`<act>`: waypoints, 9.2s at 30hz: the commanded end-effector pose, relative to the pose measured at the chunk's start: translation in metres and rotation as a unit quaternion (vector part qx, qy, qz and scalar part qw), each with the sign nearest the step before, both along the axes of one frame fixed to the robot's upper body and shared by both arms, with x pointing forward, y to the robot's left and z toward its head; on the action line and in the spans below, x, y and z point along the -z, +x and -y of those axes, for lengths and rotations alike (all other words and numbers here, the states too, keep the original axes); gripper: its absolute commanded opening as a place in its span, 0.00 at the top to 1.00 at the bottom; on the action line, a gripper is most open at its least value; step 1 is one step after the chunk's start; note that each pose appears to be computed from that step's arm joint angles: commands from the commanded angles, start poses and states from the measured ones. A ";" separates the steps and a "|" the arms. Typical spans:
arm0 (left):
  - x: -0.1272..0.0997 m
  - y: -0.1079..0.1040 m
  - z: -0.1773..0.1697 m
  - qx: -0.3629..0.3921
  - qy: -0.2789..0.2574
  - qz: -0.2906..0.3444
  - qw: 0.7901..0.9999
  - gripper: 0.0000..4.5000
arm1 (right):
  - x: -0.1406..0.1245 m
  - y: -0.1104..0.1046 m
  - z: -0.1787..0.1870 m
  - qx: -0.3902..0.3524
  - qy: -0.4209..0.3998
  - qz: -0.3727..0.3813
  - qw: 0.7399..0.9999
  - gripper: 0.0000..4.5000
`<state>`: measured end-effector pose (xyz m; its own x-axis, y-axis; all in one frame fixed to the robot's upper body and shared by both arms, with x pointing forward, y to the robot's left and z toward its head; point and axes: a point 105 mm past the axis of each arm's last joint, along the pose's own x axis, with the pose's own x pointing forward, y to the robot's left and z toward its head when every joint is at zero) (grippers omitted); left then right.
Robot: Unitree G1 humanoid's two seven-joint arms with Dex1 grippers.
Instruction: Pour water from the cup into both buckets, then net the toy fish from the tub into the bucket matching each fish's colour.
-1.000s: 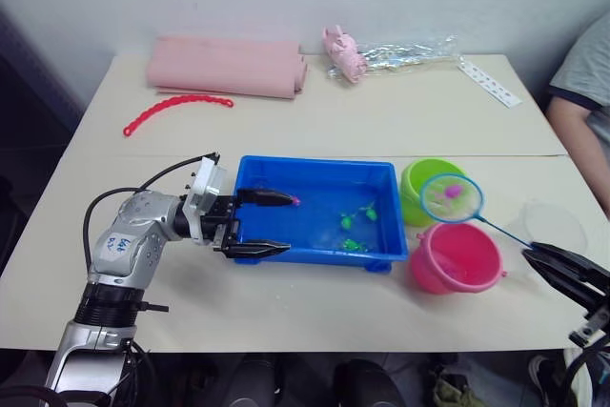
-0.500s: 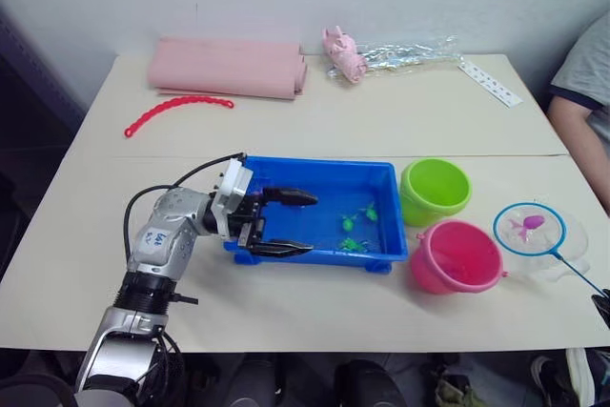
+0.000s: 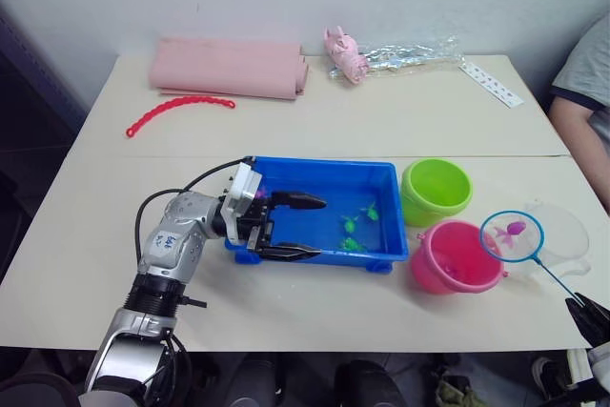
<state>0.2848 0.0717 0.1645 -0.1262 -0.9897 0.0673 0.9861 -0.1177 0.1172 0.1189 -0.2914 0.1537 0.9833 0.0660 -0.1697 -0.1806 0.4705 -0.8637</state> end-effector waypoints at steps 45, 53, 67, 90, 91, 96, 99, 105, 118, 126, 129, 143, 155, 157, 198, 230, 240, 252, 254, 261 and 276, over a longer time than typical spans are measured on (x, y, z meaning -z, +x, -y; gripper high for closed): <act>0.007 -0.013 -0.175 -0.362 0.056 -0.006 0.931 0.01 | -0.023 0.157 -0.114 -0.228 0.212 -0.194 0.930 1.00; 0.009 -0.022 -0.176 -0.368 0.067 -0.004 0.927 0.01 | 0.002 0.185 -0.137 -0.264 0.146 -0.207 0.931 1.00; 0.015 -0.026 -0.176 -0.358 0.082 0.000 0.930 0.01 | 0.014 0.185 -0.174 -0.321 0.135 -0.248 0.904 1.00; 0.011 -0.019 -0.156 -0.295 0.070 0.013 0.953 0.01 | -0.017 0.145 -0.153 -0.350 0.304 -0.193 0.864 1.00; 0.010 -0.018 -0.153 -0.289 0.068 0.014 0.955 0.01 | -0.019 0.142 -0.152 -0.353 0.310 -0.183 0.863 1.00; 0.003 -0.012 -0.136 -0.255 0.055 0.026 0.965 0.01 | -0.011 0.130 -0.141 -0.339 0.318 -0.175 0.868 1.00; -0.002 -0.007 -0.119 -0.229 0.051 0.031 0.972 0.01 | -0.006 0.123 -0.142 -0.336 0.325 -0.181 0.865 1.00; -0.010 0.000 -0.097 -0.187 0.047 0.033 0.981 0.01 | -0.012 0.114 -0.136 -0.318 0.342 -0.159 0.870 1.00; -0.026 0.013 -0.034 -0.075 0.023 0.030 0.996 0.01 | -0.051 0.060 -0.095 -0.232 0.364 -0.051 0.900 1.00; -0.041 0.015 -0.006 -0.017 -0.002 0.051 0.999 0.01 | -0.045 0.020 -0.058 -0.125 0.339 -0.048 0.931 1.00; -0.039 0.014 0.000 -0.005 -0.009 0.041 0.999 0.01 | -0.040 0.007 -0.048 -0.092 0.335 -0.048 0.936 1.00; -0.016 0.013 0.017 0.004 -0.002 0.043 0.999 0.01 | -0.003 -0.007 -0.016 -0.019 0.213 -0.022 0.977 1.00; -0.014 0.015 0.021 0.001 -0.009 0.038 0.999 0.01 | -0.007 -0.005 -0.013 -0.035 -0.028 0.012 0.999 1.00; -0.014 0.015 0.021 0.002 -0.010 0.037 0.999 0.01 | -0.009 -0.005 -0.011 -0.029 -0.088 0.023 0.995 1.00; -0.005 0.025 0.008 -0.019 -0.023 0.033 0.999 0.01 | 0.009 -0.019 -0.018 -0.039 -0.188 0.096 0.977 1.00; 0.012 -0.048 -0.206 -0.456 0.040 0.007 0.889 0.01 | 0.004 0.190 -0.210 -0.287 0.302 -0.310 0.854 1.00; 0.015 -0.048 -0.201 -0.439 0.058 0.002 0.896 0.01 | 0.023 0.214 -0.242 -0.281 0.253 -0.315 0.871 1.00; 0.014 -0.041 -0.198 -0.429 0.064 0.002 0.901 0.01 | 0.029 0.223 -0.276 -0.335 0.282 -0.276 0.856 1.00; 0.014 -0.041 -0.198 -0.428 0.065 0.002 0.901 0.01 | 0.024 0.220 -0.275 -0.353 0.287 -0.263 0.851 1.00; 0.014 -0.039 -0.197 -0.423 0.066 0.002 0.904 0.01 | 0.016 0.200 -0.258 -0.395 0.285 -0.241 0.839 1.00; 0.010 -0.032 -0.168 -0.363 0.053 -0.008 0.930 0.01 | -0.012 0.160 -0.197 -0.398 0.325 -0.192 0.836 1.00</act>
